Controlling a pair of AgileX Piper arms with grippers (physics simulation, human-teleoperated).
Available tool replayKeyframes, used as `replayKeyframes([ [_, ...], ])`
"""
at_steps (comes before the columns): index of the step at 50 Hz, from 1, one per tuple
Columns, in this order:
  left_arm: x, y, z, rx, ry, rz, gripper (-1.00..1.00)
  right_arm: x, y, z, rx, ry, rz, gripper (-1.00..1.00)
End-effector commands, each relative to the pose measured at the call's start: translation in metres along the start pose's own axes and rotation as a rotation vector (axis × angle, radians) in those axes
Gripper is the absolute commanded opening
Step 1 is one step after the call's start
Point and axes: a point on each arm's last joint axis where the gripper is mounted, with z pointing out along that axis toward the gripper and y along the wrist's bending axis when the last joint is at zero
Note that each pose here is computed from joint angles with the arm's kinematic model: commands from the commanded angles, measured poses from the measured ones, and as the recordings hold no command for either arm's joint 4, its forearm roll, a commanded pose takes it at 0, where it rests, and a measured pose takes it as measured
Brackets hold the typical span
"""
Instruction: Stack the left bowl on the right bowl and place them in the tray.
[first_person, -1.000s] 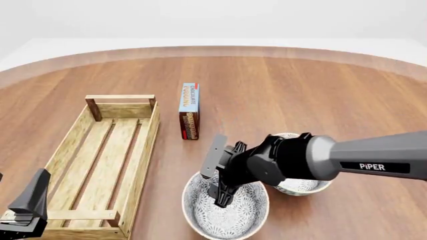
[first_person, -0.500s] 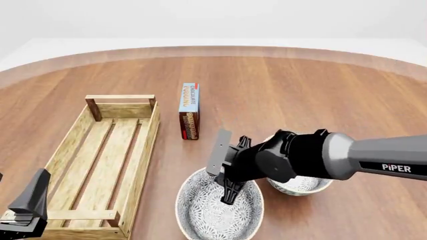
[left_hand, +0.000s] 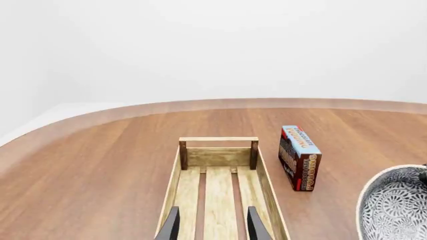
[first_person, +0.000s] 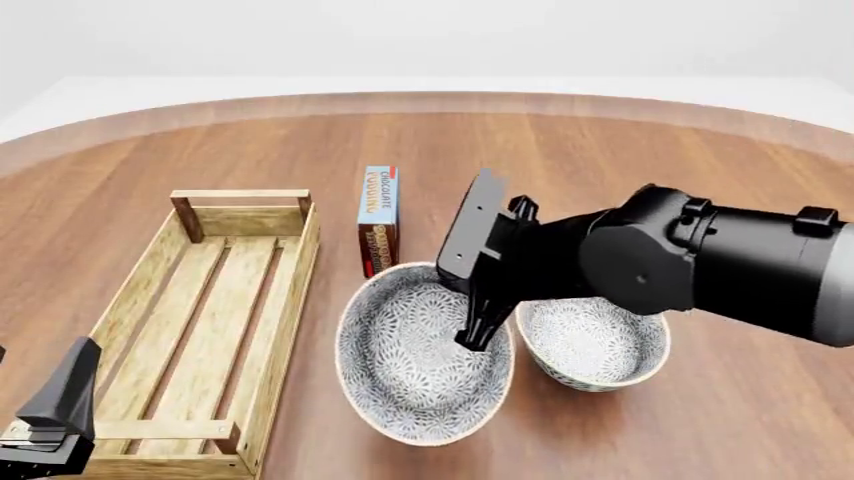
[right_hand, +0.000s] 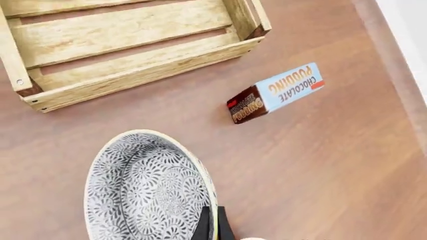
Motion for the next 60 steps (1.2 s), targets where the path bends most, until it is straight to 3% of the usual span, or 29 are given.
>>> replayKeyframes([
  [1,0.000,0.000,0.000,0.000,0.000,0.000,1.00,-0.018,-0.028,-0.052,0.104,-0.102,0.052,-1.00],
  [17,0.000,0.000,0.000,0.000,0.000,0.000,1.00,-0.016,-0.058,-0.104,0.234,-0.176,0.203,-1.00],
  [29,0.000,0.000,0.000,0.000,0.000,0.000,1.00,-0.013,-0.071,-0.126,0.282,-0.233,0.433,-1.00],
  [30,0.000,0.000,0.000,0.000,0.000,0.000,1.00,-0.013,-0.071,-0.126,0.282,-0.233,0.433,-1.00],
  [33,0.000,0.000,0.000,0.000,0.000,0.000,1.00,-0.005,-0.075,-0.126,0.303,-0.240,0.504,-1.00],
  [38,0.000,0.000,0.000,0.000,0.000,0.000,1.00,0.003,-0.074,-0.127,0.317,-0.252,0.555,-1.00],
  [50,0.000,0.000,0.000,0.000,0.000,0.000,1.00,0.042,-0.077,-0.123,0.401,-0.274,0.756,-1.00],
  [60,0.000,0.000,0.000,0.000,0.000,0.000,1.00,0.065,-0.077,-0.117,0.447,-0.286,0.855,-1.00],
])
